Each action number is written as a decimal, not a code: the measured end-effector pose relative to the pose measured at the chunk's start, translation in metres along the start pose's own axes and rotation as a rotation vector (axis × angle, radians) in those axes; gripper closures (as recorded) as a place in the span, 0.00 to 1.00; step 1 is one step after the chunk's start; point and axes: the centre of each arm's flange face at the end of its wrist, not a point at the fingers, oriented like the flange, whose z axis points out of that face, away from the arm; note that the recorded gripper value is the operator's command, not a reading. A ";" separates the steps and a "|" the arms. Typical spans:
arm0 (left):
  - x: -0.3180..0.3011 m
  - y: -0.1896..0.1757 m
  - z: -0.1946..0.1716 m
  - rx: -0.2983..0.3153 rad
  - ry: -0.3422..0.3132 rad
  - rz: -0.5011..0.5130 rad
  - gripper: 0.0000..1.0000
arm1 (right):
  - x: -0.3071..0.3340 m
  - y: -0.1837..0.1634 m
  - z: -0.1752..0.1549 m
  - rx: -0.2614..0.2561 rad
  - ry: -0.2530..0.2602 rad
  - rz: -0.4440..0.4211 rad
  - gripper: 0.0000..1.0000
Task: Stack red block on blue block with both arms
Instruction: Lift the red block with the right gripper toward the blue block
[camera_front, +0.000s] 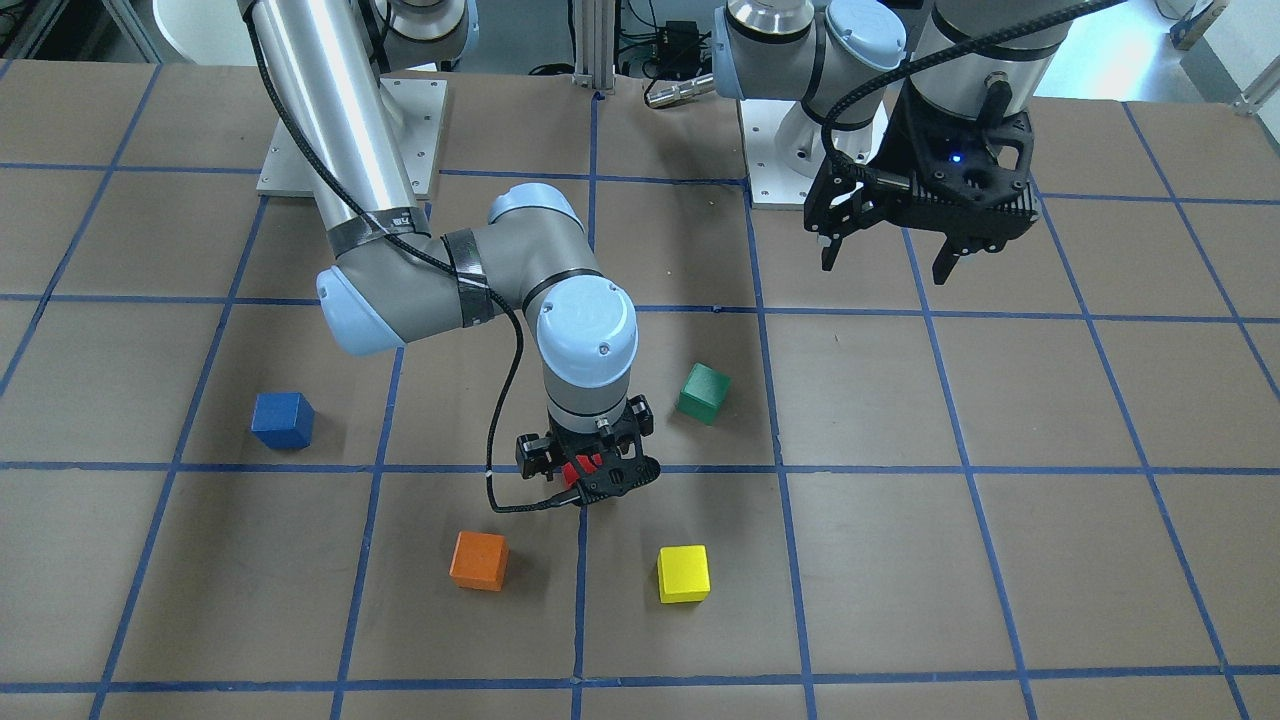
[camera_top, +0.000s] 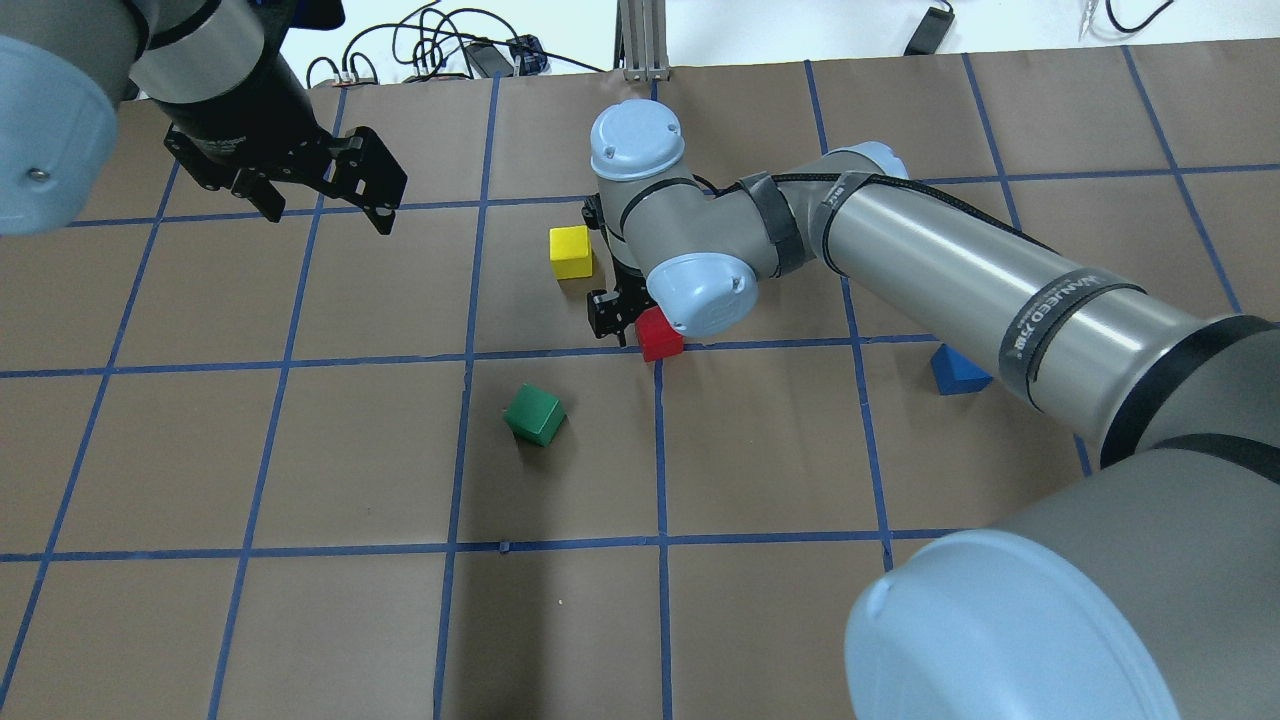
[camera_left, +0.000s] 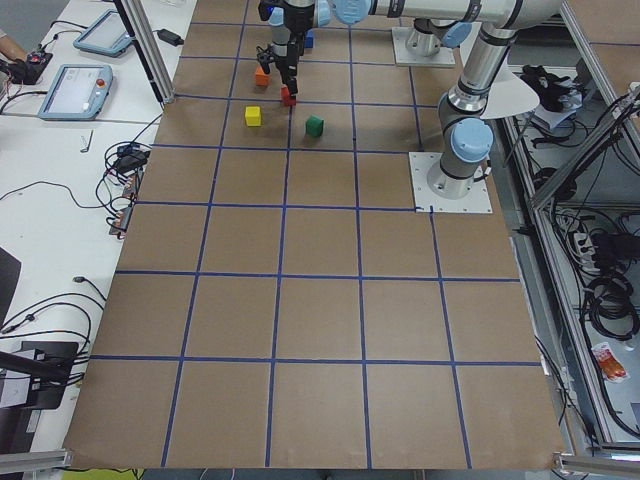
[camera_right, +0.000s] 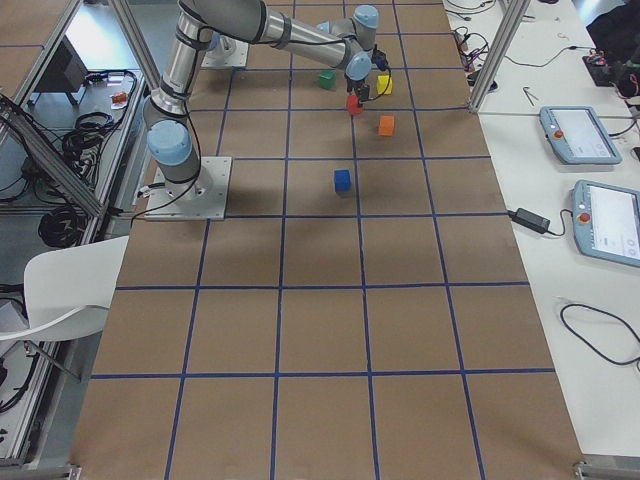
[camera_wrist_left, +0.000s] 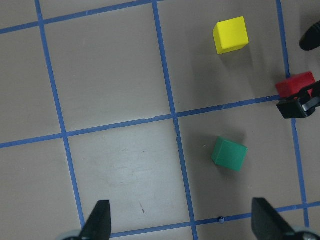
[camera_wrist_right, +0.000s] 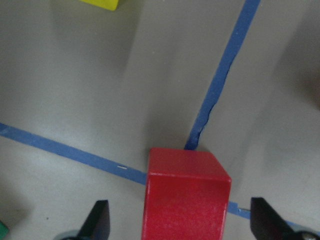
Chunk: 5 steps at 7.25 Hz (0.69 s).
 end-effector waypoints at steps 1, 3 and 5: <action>0.000 0.000 0.000 0.000 0.000 0.000 0.00 | 0.000 -0.001 0.005 -0.004 0.000 -0.002 0.20; 0.000 0.000 0.000 -0.001 0.001 0.000 0.00 | 0.000 -0.002 0.010 -0.006 0.000 -0.006 0.98; 0.000 0.000 0.001 -0.001 0.001 0.000 0.00 | 0.000 -0.003 0.007 -0.002 -0.001 -0.012 1.00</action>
